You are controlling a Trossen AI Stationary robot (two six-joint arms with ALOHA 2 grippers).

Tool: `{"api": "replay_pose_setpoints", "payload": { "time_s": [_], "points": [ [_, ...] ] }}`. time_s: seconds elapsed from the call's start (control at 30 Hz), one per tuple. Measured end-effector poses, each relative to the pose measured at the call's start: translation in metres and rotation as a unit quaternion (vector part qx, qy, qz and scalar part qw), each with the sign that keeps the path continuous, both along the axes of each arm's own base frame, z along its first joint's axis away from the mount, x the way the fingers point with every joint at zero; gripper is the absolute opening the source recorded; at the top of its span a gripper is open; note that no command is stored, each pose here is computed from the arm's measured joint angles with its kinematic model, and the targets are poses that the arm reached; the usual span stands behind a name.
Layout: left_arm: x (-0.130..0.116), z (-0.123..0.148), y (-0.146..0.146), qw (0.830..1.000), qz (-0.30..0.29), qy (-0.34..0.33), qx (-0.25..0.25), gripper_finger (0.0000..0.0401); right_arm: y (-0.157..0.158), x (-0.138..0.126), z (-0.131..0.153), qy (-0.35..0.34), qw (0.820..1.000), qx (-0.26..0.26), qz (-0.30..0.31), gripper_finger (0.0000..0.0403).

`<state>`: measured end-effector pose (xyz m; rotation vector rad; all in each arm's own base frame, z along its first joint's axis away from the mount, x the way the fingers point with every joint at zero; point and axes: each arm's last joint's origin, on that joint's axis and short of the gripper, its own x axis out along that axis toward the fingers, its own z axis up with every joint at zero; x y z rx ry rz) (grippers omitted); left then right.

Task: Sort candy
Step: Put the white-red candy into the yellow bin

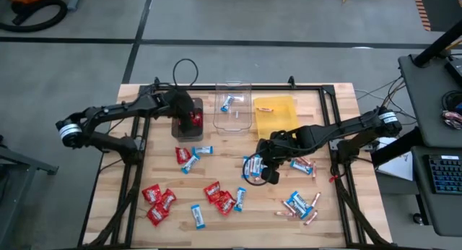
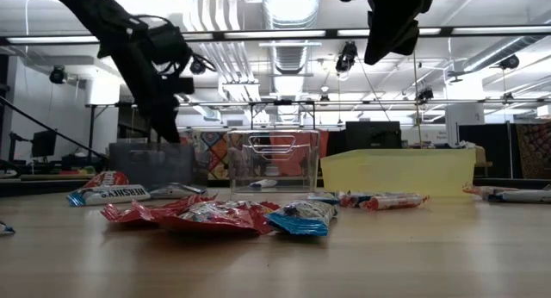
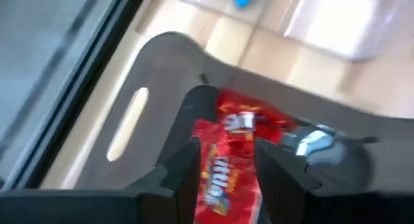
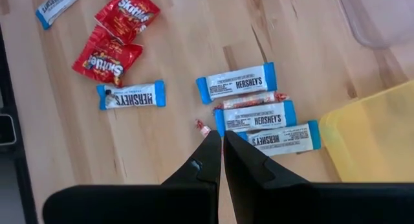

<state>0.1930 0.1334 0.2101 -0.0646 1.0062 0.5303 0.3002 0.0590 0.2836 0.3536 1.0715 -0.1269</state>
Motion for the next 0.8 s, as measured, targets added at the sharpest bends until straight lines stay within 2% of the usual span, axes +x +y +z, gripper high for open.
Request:
{"api": "replay_pose_setpoints", "payload": {
  "time_s": [0.1,0.3,0.47,0.63,0.8],
  "points": [
    [0.000,0.015,-0.008,0.999,-0.010,-0.038,-0.030,0.0125,0.002,-0.001,0.000,0.004,1.000,0.008,-0.011,0.0013],
    [0.002,0.040,-0.038,0.986,-0.075,-0.136,-0.067,0.0109,0.015,-0.005,-0.003,0.013,1.000,0.020,-0.016,0.0013],
    [0.008,0.056,-0.073,0.970,-0.137,-0.188,-0.068,0.0094,0.027,-0.012,-0.014,0.037,0.998,0.036,-0.037,0.0013],
    [0.015,0.070,-0.107,0.945,-0.207,-0.243,-0.072,0.0087,0.036,-0.021,-0.027,0.072,0.993,0.055,-0.072,0.0013],
    [0.019,0.075,-0.138,0.934,-0.234,-0.266,-0.044,0.0086,0.044,-0.031,-0.043,0.119,0.983,0.093,-0.101,0.0013]
  ]
}}
